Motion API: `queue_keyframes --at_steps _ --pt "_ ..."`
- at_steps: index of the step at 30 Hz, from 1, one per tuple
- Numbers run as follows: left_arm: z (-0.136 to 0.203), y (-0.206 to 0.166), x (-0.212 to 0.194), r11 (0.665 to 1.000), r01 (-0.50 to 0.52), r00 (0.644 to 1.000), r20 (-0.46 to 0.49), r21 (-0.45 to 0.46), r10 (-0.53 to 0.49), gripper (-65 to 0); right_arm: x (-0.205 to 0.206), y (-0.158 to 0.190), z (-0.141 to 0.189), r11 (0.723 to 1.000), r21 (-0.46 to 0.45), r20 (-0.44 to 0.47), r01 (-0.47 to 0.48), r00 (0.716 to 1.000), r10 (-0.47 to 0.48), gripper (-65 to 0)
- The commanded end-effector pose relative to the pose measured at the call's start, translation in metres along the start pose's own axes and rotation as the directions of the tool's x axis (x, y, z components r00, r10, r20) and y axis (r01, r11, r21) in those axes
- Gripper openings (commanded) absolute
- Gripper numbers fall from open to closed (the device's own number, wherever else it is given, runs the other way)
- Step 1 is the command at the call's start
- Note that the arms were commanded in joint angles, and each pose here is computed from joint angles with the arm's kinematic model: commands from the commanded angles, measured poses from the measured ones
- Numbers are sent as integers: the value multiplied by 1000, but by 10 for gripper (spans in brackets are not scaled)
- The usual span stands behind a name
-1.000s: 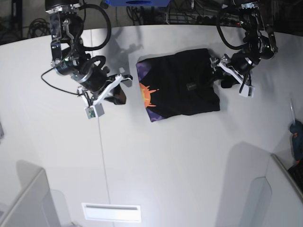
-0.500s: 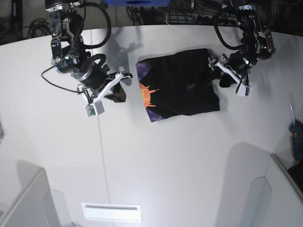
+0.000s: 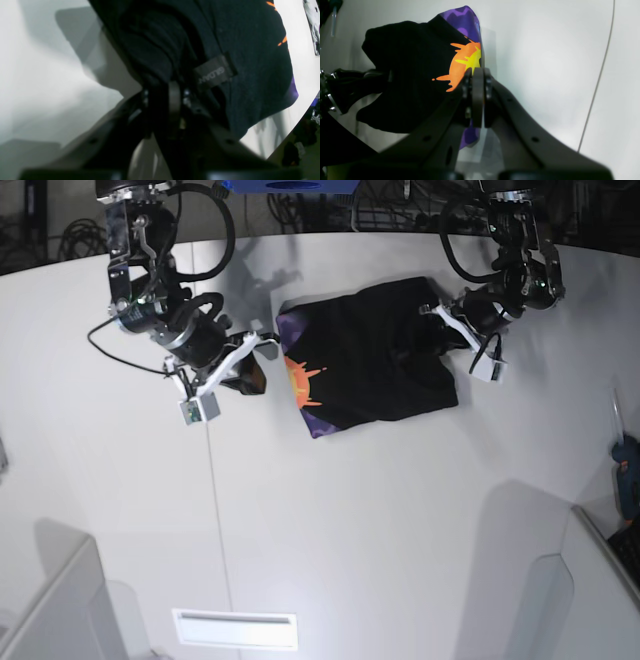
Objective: Fold the T-shirt properly
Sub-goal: 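Grasp the folded shirt's edge with the left gripper, then rotate and drag the folded shirt with the left gripper to square it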
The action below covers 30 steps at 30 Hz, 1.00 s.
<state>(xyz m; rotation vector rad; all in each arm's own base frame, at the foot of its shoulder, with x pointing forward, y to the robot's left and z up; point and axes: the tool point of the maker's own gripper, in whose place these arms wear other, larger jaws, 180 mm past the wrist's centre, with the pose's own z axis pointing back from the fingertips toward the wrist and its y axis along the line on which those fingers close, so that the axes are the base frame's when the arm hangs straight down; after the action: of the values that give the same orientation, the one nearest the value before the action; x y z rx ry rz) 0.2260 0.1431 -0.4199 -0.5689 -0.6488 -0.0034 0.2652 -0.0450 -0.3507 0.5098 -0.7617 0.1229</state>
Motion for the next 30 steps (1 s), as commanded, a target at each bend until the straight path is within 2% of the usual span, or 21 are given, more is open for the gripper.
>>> queue_keyframes --at_steps 1,9,12,16,19,20,24,29,30 --pt "3 -1 7 1000 18 1000 14 -1 -18 -650 8 0 4 1000 8 36 0 999 0 -650" --pt "10 13 10 997 61 998 -10 38 -60 -650 9 -54 28 987 -134 84 93 993 -82 -650" --pt "0 10 8 986 159 985 -77 50 -155 -650 9 -71 37 977 -178 102 118 990 -101 -650" --pt "-14 4 4 943 331 929 -187 43 -318 -650 11 -83 44 968 -209 118 135 987 -112 -650" --pt "-20 -6 12 874 486 852 -235 21 -468 -650 6 -88 47 964 -225 115 145 986 -122 -650" --pt "-21 -12 14 840 542 815 -247 7 -524 -650 6 -90 49 962 -230 117 148 985 -124 -650" --pt "-25 -29 30 684 729 652 -276 -29 -706 -650 1 -92 51 959 -239 107 150 986 -127 -650" --pt "-37 -47 45 499 864 462 -288 -66 -839 -650 -7 -92 52 957 -245 91 153 987 -134 -650" --pt "-40 -50 48 454 888 415 -294 -76 -861 -650 -8 -93 52 957 -247 89 154 987 -136 -650"
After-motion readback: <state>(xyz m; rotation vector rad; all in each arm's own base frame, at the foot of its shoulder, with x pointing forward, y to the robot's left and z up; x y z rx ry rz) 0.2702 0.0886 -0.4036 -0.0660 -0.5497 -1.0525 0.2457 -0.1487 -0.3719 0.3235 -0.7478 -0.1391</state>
